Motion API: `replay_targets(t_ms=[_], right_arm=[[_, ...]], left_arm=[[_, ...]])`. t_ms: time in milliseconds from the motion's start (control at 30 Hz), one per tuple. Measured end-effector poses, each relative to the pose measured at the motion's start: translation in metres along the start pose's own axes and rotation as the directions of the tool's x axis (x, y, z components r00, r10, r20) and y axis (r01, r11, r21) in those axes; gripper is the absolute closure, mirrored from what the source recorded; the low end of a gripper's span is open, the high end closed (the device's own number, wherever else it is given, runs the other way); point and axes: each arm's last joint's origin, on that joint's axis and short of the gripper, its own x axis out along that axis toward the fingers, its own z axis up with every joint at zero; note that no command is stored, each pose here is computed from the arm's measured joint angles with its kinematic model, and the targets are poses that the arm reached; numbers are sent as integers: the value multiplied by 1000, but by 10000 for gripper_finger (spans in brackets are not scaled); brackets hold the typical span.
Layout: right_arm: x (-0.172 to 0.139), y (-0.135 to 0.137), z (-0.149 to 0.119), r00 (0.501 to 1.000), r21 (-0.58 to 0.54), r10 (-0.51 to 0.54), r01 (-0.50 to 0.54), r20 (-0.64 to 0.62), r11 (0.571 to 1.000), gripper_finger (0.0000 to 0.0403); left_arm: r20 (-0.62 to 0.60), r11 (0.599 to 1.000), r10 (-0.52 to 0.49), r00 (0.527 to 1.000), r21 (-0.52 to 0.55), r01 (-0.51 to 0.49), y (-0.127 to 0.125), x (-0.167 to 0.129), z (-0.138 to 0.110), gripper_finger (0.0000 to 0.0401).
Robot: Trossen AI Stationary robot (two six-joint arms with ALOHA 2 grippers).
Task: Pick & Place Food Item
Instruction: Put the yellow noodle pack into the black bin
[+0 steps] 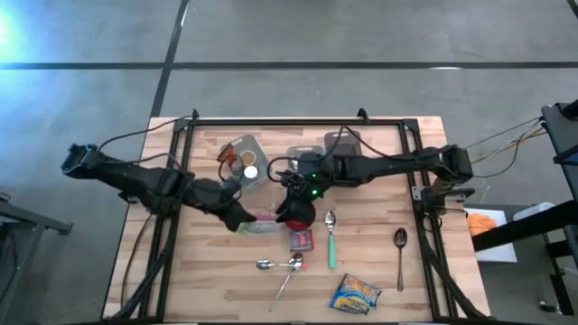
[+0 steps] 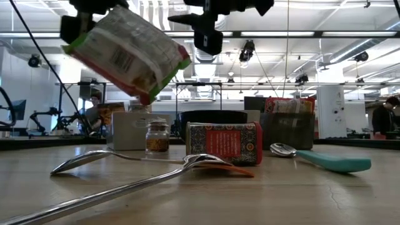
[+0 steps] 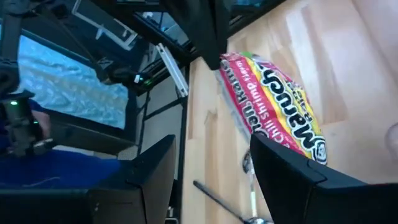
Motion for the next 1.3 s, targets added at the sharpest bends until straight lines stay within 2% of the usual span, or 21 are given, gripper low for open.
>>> replay_targets(t_ms=[167,367,533,800,1100,1300], right_arm=[[-2,7,8,999,-122,-8,12,34,992,199],[1,10,20,992,-249,-127,127,14,960,199],[9,10,29,976,-279,-215,197,-35,940,199],[14,19,46,975,-324,-217,193,-41,926,199],[34,13,50,949,-341,-273,207,-158,917,199],[40,20,57,951,-373,-266,193,-157,908,200]], left_arm=[[-9,1000,-1,1000,9,1,3,2,16,401],[-17,999,-34,999,13,34,6,5,29,401],[-12,998,-49,999,43,49,4,4,36,401],[-13,996,-45,999,82,45,0,6,40,401],[-11,992,-54,998,115,55,-4,4,44,401],[-28,991,-56,998,116,59,-3,4,43,401]])
